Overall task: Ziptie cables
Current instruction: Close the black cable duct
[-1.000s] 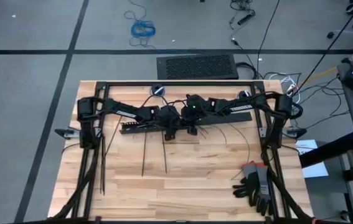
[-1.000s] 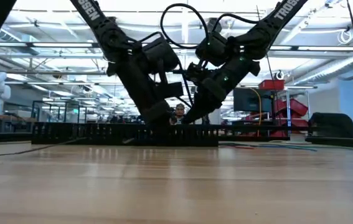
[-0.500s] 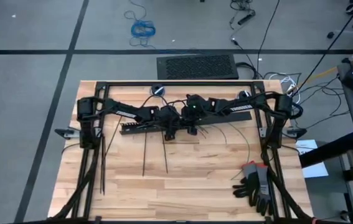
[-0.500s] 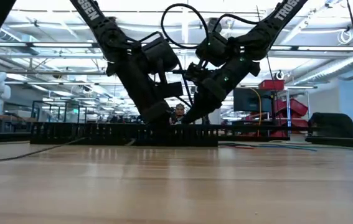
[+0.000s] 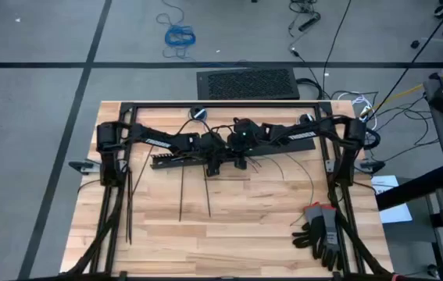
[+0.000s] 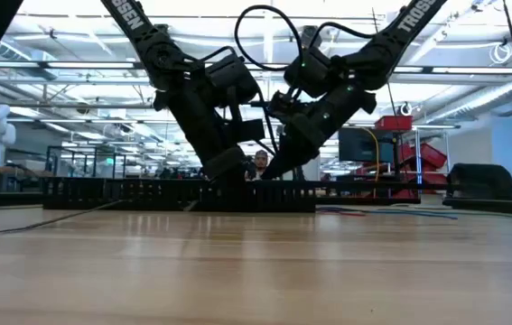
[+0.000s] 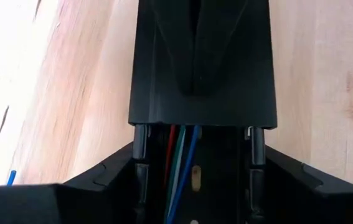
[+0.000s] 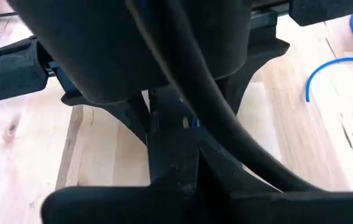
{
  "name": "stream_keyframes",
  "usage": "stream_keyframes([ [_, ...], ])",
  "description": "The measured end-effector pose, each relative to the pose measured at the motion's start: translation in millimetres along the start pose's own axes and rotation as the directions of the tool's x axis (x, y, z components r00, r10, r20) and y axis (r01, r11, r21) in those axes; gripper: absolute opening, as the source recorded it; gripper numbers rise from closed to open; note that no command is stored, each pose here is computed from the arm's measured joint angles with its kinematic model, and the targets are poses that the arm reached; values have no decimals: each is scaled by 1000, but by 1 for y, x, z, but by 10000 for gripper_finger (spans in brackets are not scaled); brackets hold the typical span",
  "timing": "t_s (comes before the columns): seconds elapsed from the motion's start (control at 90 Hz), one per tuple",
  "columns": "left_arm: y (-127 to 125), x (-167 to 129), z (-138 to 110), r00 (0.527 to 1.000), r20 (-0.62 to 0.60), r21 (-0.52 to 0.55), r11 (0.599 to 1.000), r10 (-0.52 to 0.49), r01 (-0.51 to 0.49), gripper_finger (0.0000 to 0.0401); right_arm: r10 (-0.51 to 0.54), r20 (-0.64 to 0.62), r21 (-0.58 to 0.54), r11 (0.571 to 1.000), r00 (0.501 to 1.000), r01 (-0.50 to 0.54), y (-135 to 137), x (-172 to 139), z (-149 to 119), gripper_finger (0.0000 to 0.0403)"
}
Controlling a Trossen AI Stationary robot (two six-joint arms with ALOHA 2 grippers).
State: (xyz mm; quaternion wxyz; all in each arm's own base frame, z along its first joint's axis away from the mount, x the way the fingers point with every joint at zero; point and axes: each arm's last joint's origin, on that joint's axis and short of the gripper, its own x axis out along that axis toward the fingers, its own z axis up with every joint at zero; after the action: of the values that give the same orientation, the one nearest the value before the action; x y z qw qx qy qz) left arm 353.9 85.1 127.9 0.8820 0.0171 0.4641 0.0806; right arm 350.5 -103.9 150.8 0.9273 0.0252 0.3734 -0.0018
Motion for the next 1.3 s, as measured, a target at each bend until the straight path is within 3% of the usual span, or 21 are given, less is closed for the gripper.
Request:
stream_keyframes([
  [0.344, 0, 0, 0, 1000, 2, -1, 1000, -2, 2, 251, -10, 44, -1, 1000, 999, 10, -2, -19, 10, 0],
  [0.611, 0, 0, 0, 1000, 2, 4, 1000, -2, 2, 251, -16, -60, 44, 999, 998, 19, -8, -27, 1, 0],
  [0.956, 0, 0, -1, 1000, -3, 9, 1000, -6, 6, 251, 10, -21, 45, 999, 1000, -10, -9, 12, -9, 0],
  [1.3, 4, -2, 2, 1000, 19, 19, 1000, 12, -13, 260, 7, -49, 54, 999, 999, -5, -8, 14, -12, 0],
])
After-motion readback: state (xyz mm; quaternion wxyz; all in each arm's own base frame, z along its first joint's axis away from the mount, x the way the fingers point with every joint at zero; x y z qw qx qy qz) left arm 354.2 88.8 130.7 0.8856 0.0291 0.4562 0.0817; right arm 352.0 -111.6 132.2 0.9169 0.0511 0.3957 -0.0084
